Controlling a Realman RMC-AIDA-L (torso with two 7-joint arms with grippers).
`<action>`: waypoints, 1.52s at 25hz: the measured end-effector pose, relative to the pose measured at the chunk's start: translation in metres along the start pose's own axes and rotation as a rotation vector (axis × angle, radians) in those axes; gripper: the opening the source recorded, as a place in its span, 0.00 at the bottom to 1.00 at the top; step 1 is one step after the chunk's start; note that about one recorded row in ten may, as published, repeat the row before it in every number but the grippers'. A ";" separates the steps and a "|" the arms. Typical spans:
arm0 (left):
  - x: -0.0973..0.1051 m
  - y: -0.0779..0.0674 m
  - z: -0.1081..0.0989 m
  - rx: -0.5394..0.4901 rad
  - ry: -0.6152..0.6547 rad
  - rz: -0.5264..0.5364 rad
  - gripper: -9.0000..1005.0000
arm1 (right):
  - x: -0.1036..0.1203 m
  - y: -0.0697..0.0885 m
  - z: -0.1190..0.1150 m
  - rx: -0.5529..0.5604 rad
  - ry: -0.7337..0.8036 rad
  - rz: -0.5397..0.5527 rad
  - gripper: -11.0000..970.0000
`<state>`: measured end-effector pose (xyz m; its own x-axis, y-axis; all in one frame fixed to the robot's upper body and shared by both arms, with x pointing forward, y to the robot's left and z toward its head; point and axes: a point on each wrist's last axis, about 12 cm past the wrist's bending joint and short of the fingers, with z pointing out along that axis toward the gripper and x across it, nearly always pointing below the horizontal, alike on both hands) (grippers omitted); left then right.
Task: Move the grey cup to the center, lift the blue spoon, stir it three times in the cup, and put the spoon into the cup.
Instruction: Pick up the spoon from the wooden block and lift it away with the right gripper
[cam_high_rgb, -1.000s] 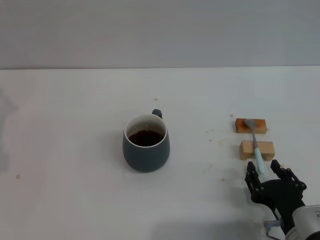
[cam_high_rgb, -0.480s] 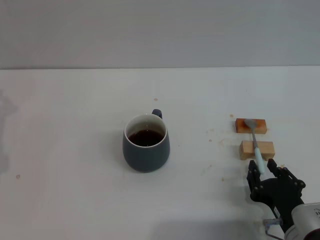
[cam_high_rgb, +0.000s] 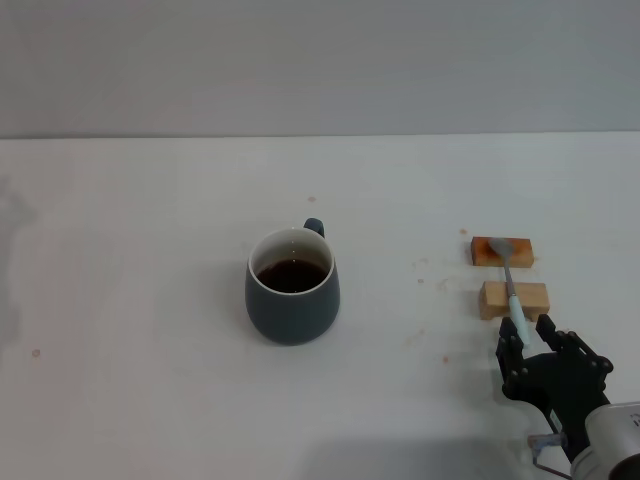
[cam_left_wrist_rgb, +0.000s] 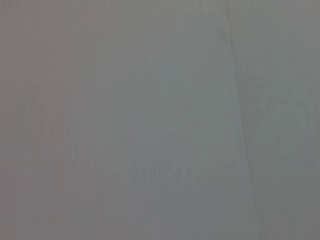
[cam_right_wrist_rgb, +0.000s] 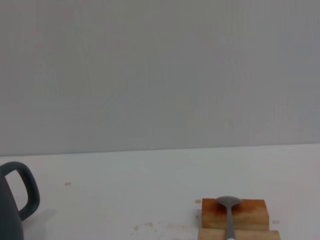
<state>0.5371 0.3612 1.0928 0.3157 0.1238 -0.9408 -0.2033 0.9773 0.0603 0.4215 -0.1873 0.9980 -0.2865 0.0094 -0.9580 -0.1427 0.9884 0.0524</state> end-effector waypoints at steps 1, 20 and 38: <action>0.000 0.000 0.000 0.000 -0.001 -0.001 0.01 | 0.000 0.000 0.000 -0.001 0.000 0.000 0.41; -0.001 -0.001 0.003 0.004 -0.007 0.000 0.01 | 0.002 0.002 -0.001 -0.006 0.006 -0.002 0.40; -0.002 0.000 0.001 0.001 -0.010 -0.001 0.01 | 0.002 0.001 -0.001 -0.003 0.007 -0.002 0.30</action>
<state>0.5377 0.3610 1.0954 0.3248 0.1246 -0.9376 -0.2022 0.9775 0.0599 0.4199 -0.1866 0.9965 -0.2928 0.0063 -0.9561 -0.1460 0.9880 0.0513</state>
